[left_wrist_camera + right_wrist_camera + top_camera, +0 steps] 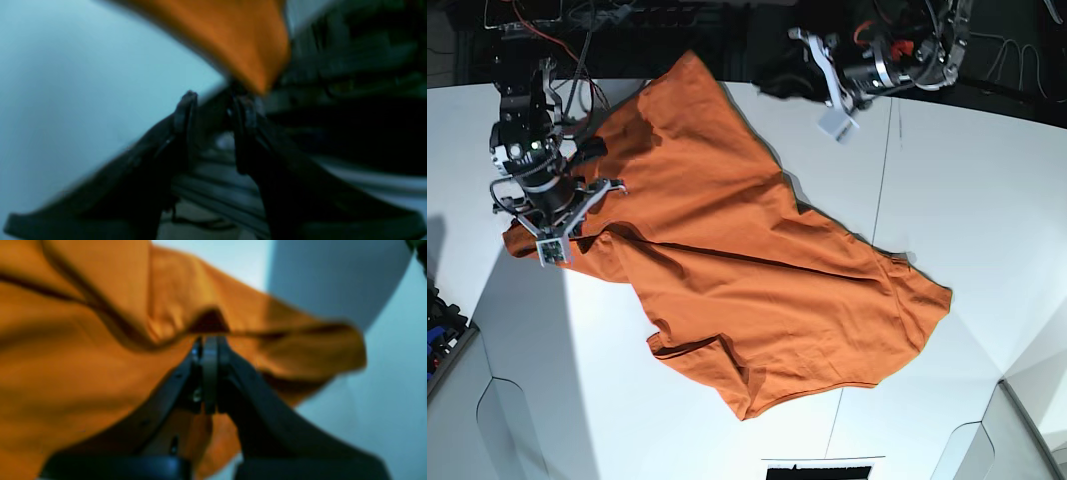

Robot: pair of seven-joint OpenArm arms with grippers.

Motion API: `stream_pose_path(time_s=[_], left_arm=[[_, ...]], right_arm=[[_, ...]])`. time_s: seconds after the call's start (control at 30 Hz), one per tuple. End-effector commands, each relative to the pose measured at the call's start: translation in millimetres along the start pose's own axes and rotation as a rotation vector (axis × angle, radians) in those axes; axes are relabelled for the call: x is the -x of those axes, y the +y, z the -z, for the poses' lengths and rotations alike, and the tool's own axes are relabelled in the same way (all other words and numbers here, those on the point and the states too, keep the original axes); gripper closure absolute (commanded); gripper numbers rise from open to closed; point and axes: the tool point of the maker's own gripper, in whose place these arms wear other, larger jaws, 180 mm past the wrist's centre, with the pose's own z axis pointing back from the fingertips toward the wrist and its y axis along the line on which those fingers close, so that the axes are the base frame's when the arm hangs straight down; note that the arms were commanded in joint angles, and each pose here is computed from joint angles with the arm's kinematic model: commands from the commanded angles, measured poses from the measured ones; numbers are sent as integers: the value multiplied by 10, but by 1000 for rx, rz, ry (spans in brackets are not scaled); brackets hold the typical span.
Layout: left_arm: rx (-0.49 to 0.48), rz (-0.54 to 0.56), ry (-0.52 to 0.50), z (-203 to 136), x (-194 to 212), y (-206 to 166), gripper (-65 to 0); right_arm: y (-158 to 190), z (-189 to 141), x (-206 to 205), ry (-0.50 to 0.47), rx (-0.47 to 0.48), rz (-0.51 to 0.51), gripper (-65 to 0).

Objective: Layout the t-shirt on the table in an organized manner, then fold the t-shirt properly
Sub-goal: 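Pull the shirt edge with the right gripper and lift the left gripper's fold, then drag the shirt body with the right gripper while the left gripper pulls its edge outward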

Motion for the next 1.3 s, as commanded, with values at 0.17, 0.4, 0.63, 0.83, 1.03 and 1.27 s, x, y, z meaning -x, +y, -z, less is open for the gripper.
stream_pose_path(time_s=[0.17,0.4,0.63,0.83,1.03,1.27], left_arm=[[1,120,-48,129,-130,-167,-211],[3,210,-101,202,-496,-161,-212],[24,227,-188,286,-787,-261,-211],[32,255,-176,522,-795,-369,-211],[40,265,-190,533,-845,-397,-211],[36,268,-179,544,-811,-391,-211]], right_arm=[[12,16,19,-26,-57,-28,0],[21,261,203,29,-89,-20,0],[166,255,116,20,-167,76,0],[584,100,14,-9,-306,119,0],[554,36,-701,-187,-322,135,0],[589,204,-1265,-257,-351,150,0]])
